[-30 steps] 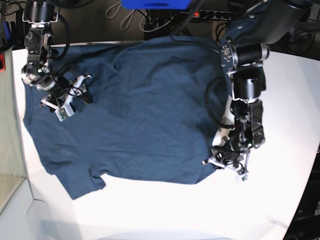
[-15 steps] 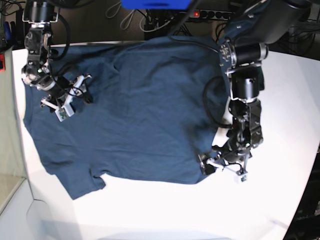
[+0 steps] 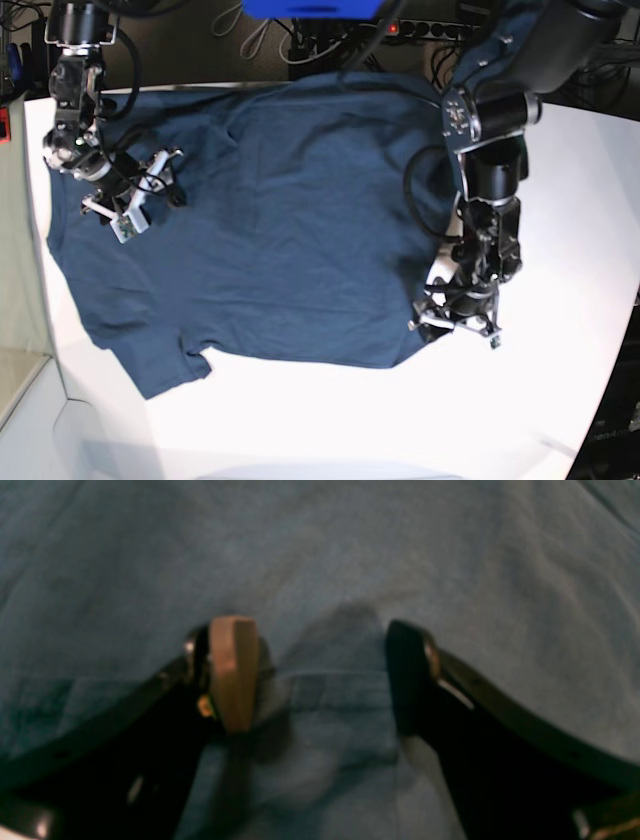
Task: Layout the t-shirt on the table in an organized manner, then fold the t-shirt properly
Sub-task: 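Pull the side edge outward with the left gripper to straighten it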
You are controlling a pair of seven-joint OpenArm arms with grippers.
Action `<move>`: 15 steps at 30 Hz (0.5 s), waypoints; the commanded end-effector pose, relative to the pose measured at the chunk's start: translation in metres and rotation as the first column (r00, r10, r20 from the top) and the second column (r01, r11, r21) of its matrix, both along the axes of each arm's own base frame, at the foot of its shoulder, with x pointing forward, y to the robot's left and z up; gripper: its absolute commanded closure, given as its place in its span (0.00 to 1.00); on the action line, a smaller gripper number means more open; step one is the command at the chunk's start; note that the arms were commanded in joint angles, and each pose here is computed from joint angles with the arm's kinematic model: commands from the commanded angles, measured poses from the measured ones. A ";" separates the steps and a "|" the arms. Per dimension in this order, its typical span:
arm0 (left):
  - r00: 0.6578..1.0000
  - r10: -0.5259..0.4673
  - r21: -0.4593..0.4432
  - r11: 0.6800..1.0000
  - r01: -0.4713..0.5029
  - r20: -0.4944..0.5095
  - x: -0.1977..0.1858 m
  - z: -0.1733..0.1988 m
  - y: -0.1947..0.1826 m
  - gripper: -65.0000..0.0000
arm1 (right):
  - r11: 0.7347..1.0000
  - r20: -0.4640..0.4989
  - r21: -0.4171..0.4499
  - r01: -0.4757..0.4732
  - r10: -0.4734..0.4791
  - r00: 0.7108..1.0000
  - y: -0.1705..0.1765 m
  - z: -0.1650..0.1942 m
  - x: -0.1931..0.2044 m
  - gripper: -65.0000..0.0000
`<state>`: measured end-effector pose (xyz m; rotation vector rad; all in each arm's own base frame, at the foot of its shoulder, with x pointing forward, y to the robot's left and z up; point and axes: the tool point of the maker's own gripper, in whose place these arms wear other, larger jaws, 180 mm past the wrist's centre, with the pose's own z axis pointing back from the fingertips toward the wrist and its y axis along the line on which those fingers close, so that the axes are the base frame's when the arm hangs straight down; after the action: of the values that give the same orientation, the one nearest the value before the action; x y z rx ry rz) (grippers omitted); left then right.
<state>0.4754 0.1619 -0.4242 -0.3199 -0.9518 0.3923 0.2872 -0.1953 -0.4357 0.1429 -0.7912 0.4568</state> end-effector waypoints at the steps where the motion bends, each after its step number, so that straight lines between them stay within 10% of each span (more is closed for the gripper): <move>1: 1.000 -0.015 0.000 1.000 0.015 -0.024 0.002 0.001 -0.004 0.58 | 0.997 -0.086 -0.081 -0.013 0.006 0.996 -0.013 -0.014 -0.014 0.43; 8: 1.000 -0.016 0.005 1.000 0.017 -0.027 0.001 0.000 -0.003 0.63 | 0.997 -0.087 -0.081 -0.013 0.006 0.996 -0.013 -0.015 -0.014 0.43; 13: 1.000 -0.007 0.018 1.000 0.007 -0.014 0.006 0.006 0.008 0.99 | 0.997 -0.087 -0.081 -0.013 0.006 0.996 -0.013 -0.015 -0.014 0.43; 15: 1.000 -0.012 0.029 1.000 0.012 -0.006 0.012 0.013 0.010 0.99 | 0.996 -0.087 -0.083 -0.014 0.006 0.996 -0.013 -0.015 -0.014 0.43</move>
<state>0.4736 0.1689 -0.4280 -0.3041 -0.9157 0.3773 0.2871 -0.1955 -0.4357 0.1424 -0.7908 0.4570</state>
